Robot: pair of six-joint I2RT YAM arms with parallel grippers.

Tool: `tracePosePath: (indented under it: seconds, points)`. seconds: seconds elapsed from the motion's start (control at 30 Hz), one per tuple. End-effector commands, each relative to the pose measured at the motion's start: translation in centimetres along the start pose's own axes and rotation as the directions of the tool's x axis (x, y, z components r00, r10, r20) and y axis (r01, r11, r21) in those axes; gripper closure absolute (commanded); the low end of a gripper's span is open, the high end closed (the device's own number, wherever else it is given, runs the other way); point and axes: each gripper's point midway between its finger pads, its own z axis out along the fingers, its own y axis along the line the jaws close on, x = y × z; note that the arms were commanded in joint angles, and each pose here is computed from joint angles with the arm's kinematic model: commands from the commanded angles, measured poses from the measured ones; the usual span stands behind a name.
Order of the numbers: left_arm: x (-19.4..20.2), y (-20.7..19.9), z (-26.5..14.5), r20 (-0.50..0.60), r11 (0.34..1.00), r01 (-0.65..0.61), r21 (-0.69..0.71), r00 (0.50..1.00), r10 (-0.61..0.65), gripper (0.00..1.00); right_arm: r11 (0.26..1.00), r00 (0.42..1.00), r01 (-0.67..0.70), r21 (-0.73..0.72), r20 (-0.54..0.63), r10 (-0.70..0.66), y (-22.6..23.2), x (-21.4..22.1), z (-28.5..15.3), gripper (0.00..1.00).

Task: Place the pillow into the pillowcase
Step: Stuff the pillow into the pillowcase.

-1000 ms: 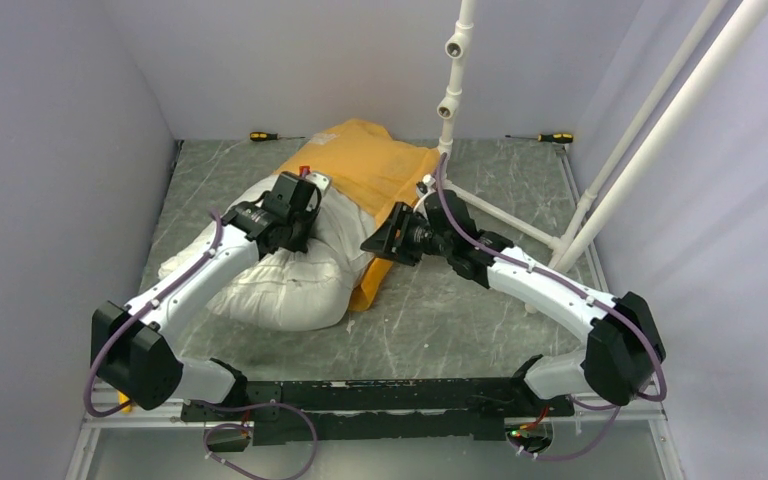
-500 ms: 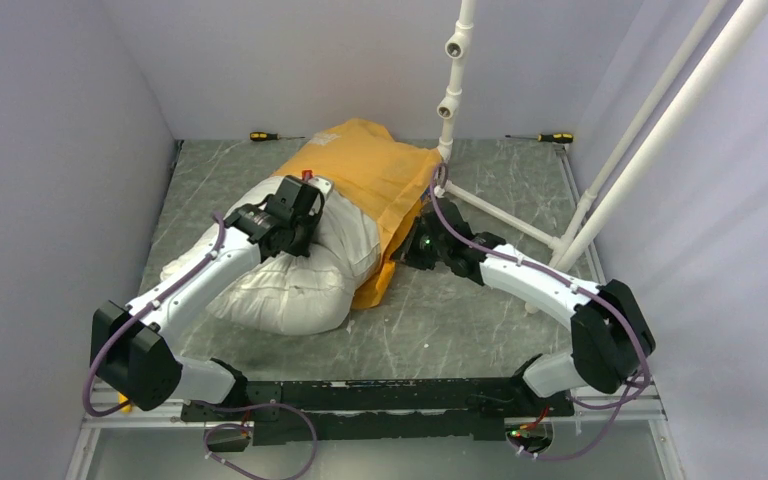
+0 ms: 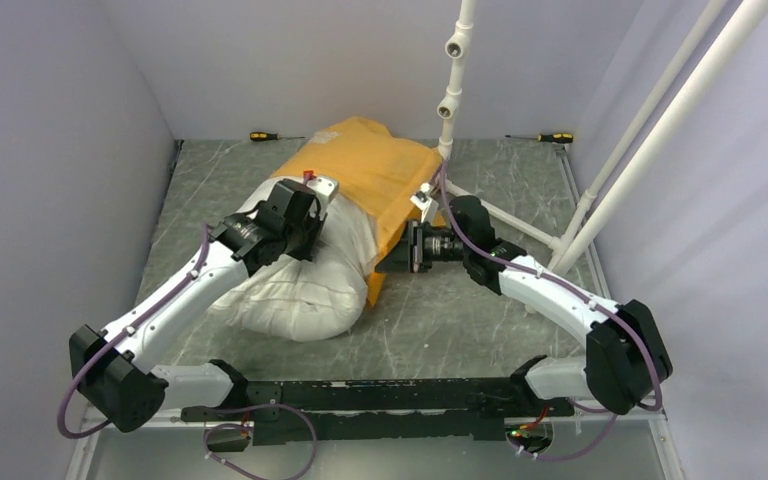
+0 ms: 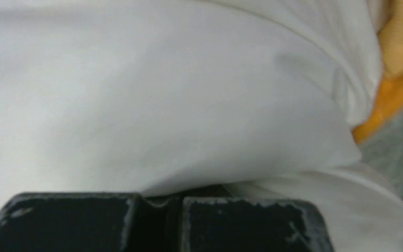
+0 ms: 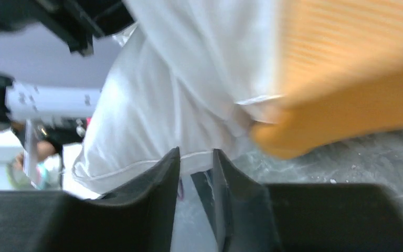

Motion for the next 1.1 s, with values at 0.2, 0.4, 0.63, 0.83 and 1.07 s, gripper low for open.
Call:
tracePosePath:
  seconds: [0.2,0.4,0.63,0.83,1.07]
  points:
    - [-3.3,-3.5,1.3,0.11,0.993,0.061,0.106,0.991,-0.072,1.0,0.966,0.996,0.042,0.256,0.061,-0.059,0.5,-1.2,-4.5,0.08]
    - [-2.7,-3.9,0.9,0.124,0.99,0.067,0.122,0.989,-0.082,1.0,0.919,0.984,-0.088,0.385,0.176,0.021,-2.6,-3.8,-3.8,0.23]
    - [-1.8,-4.9,1.0,0.108,0.986,0.071,0.154,0.99,-0.088,1.0,0.896,0.979,-0.147,0.419,0.194,0.069,-6.0,-6.0,-0.3,0.55]
    - [-2.3,-5.8,0.3,0.142,0.98,0.049,0.192,0.987,-0.077,1.0,0.948,0.983,-0.062,0.314,0.185,0.003,-2.6,-7.2,-0.5,1.0]
    - [-5.1,-6.1,-0.6,0.231,0.979,0.046,0.198,0.969,-0.092,1.0,0.978,0.98,0.2,-0.066,0.02,-0.199,8.0,-3.6,-4.4,1.0]
